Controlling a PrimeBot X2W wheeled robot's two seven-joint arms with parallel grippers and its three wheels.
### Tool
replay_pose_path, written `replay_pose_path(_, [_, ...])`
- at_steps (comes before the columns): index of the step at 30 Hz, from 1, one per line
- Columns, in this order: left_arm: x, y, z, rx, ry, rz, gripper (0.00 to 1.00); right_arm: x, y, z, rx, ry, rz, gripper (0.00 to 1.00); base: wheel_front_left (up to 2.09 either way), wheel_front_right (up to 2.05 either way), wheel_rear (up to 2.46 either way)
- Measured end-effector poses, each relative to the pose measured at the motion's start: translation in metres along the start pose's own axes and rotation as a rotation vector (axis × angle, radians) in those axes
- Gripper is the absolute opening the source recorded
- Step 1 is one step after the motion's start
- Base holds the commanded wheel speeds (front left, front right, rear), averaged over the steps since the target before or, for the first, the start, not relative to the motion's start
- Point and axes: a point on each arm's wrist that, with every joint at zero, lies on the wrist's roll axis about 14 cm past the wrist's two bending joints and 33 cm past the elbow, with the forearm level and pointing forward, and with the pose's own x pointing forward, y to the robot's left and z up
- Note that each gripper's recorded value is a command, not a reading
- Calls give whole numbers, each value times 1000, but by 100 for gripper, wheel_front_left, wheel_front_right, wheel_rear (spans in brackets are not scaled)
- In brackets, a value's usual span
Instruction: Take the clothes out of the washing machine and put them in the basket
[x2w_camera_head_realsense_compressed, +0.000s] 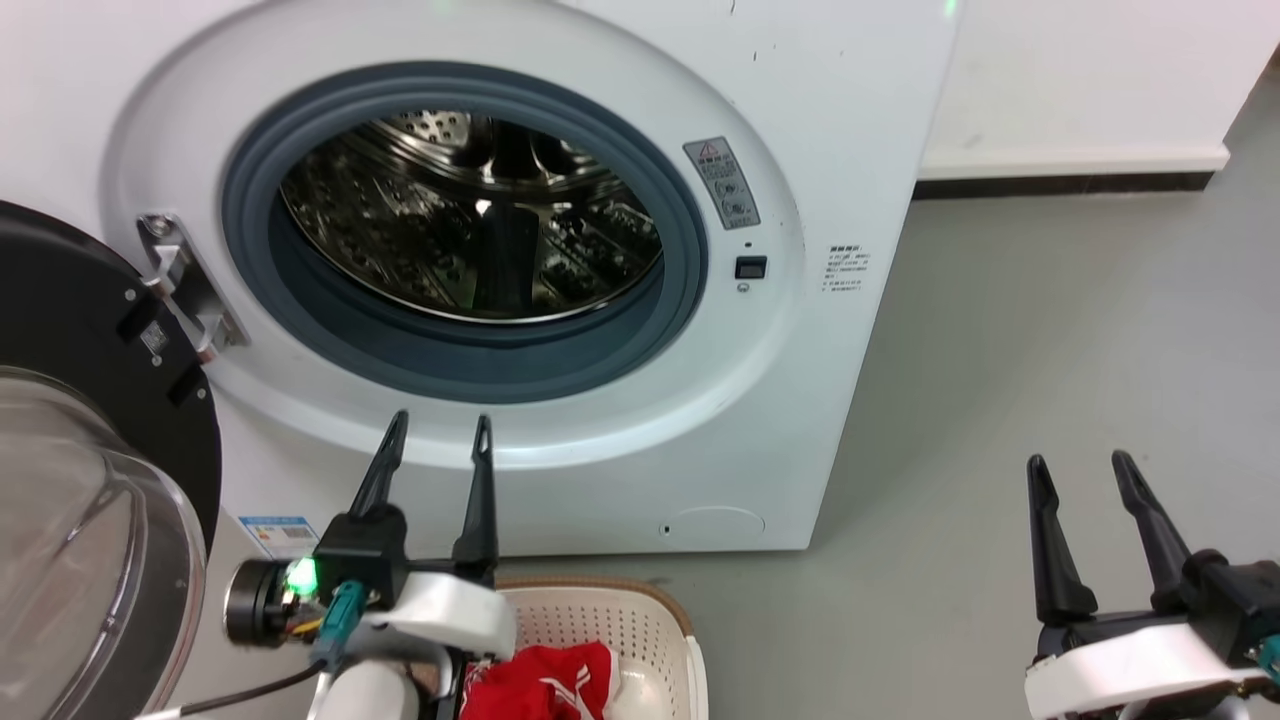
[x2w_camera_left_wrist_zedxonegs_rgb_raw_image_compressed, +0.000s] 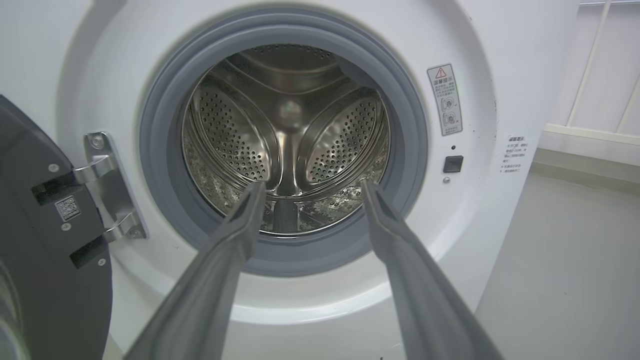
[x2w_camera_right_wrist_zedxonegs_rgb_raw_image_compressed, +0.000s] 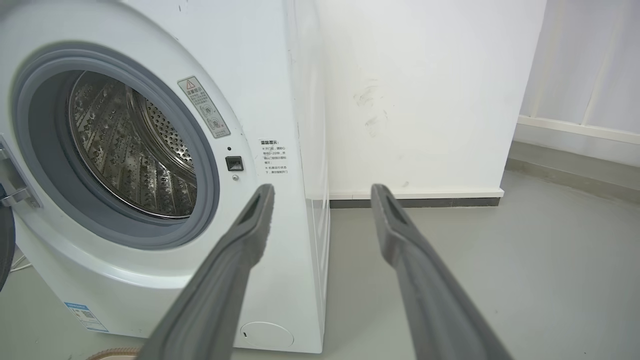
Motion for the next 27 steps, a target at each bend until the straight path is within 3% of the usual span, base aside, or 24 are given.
replay_pose_path(9, [-23,9,-15,-35,55,41,100,-10,2,4,-7,-2,5,100,0,0,0])
replay_pose_path(27, [-26,10,-25,-34,88,51,100,-11,4,2,2,5,8,100,0,0,0])
